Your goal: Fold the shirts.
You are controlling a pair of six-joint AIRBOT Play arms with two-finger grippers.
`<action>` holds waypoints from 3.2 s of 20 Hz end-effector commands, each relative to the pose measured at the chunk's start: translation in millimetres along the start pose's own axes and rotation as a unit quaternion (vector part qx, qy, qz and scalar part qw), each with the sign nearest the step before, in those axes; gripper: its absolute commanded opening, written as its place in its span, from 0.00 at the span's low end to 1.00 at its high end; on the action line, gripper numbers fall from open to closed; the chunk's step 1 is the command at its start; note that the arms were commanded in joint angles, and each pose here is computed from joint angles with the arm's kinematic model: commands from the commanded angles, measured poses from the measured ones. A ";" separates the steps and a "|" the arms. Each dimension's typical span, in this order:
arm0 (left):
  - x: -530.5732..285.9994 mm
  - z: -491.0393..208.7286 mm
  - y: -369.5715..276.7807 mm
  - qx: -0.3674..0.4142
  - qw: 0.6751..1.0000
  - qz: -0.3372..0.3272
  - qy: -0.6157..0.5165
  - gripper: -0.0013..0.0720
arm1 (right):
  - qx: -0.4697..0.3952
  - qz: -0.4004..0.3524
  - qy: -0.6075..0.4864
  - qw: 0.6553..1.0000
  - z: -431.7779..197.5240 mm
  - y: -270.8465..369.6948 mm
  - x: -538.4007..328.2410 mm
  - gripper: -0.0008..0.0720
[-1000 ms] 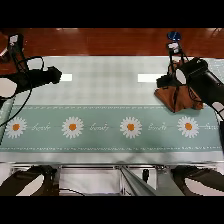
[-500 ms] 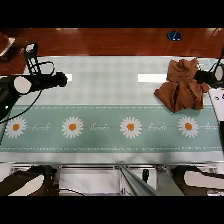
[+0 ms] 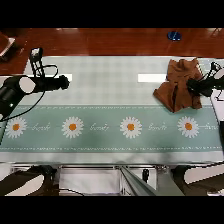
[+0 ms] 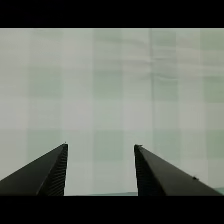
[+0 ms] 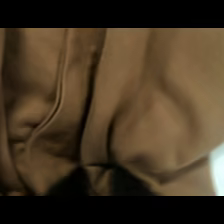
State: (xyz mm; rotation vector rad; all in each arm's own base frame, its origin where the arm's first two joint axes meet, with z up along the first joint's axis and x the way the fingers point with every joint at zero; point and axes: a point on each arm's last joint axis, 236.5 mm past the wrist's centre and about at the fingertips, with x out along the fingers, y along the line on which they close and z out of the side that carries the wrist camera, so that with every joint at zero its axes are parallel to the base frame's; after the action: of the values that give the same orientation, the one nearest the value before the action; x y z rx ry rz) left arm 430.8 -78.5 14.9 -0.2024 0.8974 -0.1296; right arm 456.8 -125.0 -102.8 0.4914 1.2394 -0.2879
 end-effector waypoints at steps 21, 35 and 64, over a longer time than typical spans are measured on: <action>-157.8 -111.1 -46.2 -0.107 0.983 -0.145 -0.024 0.71 | -0.387 0.293 -0.359 0.797 -104.7 258.3 -528.5 0.04; -154.8 -96.6 -41.2 -0.109 0.983 -0.139 -0.054 0.71 | -0.513 0.259 0.109 0.811 -332.6 357.5 -177.1 0.04; -19.5 -145.6 -188.6 -0.121 0.882 -0.397 0.225 0.71 | -0.077 0.129 0.034 0.988 -218.5 57.1 -122.7 0.57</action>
State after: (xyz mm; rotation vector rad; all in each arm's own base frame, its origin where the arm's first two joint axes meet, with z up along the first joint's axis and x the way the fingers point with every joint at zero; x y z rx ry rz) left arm 292.9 -246.7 -4.2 -0.8122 1.2076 -0.7885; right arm 267.1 14.9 -18.8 0.5101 1.2365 0.0185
